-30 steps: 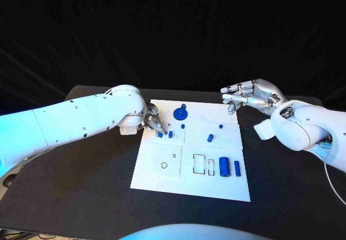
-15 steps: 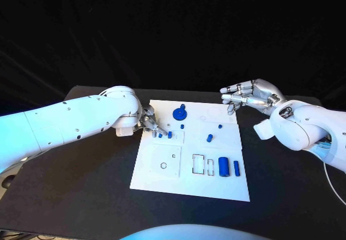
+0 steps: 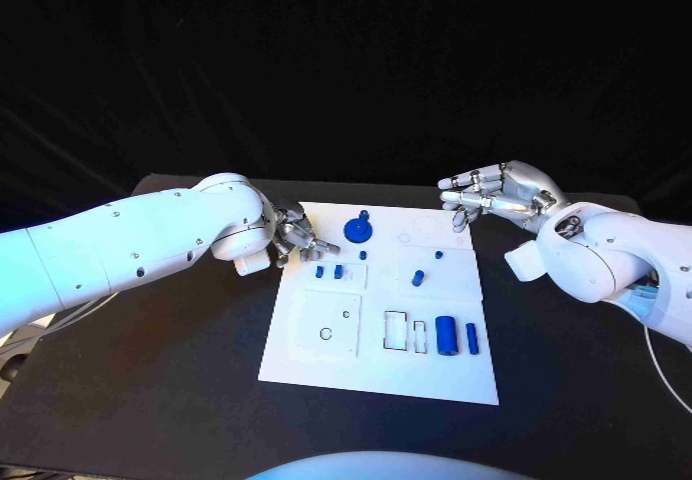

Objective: Assemble the parts on the task board

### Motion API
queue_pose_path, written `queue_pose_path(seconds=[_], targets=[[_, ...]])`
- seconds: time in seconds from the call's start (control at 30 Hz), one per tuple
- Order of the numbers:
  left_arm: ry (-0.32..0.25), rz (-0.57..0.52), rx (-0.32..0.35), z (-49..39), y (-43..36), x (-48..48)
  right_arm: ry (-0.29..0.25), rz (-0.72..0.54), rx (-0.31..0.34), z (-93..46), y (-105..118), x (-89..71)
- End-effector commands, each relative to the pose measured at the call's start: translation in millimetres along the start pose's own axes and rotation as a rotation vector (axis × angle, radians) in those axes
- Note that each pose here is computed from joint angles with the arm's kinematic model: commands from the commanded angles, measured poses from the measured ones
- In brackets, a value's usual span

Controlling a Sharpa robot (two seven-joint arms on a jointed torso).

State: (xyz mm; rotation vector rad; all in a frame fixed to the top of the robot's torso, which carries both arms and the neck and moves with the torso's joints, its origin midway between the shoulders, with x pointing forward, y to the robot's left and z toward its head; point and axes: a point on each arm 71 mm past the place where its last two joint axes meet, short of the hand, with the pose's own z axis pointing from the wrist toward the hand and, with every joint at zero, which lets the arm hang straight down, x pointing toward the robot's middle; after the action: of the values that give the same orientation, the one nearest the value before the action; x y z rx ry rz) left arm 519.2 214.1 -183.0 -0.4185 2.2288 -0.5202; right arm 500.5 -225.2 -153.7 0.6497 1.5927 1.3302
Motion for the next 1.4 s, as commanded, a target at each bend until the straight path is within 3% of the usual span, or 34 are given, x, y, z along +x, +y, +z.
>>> queue_pose_path(seconds=[0.03, 0.2, 0.3, 0.43, 0.6, 0.93, 1.1, 1.4], targets=[[-0.069, -0.132, 0.202, -1.8, -13.8, -7.2, 0.018, 0.001, -0.002, -0.2, 0, 1.8], [-0.147, -0.039, 0.352, -2.7, -28.2, -8.8, 0.019, 0.002, -0.001, -0.2, -1, 2.1], [-0.201, 0.062, 0.461, -1.3, -40.3, -4.5, 0.021, 0.002, -0.002, 0.0, -1, 2.6], [-0.252, 0.138, 0.548, 0.8, -49.8, 2.1, 0.028, 0.005, -0.004, 0.1, -1, 3.8], [-0.294, 0.221, 0.608, 5.9, -54.5, 11.7, 0.031, 0.006, -0.004, 0.3, -1, 4.9], [-0.270, 0.429, 0.560, 19.1, -60.0, 31.9, 0.036, 0.015, -0.006, 0.3, -1, 5.7], [-0.248, 0.503, 0.495, 25.7, -59.4, 36.5, 0.037, 0.017, -0.006, 0.5, -1, 6.0], [-0.251, 0.545, 0.461, 31.4, -60.2, 42.2, 0.039, 0.017, -0.007, 1.1, -1, 6.5]])
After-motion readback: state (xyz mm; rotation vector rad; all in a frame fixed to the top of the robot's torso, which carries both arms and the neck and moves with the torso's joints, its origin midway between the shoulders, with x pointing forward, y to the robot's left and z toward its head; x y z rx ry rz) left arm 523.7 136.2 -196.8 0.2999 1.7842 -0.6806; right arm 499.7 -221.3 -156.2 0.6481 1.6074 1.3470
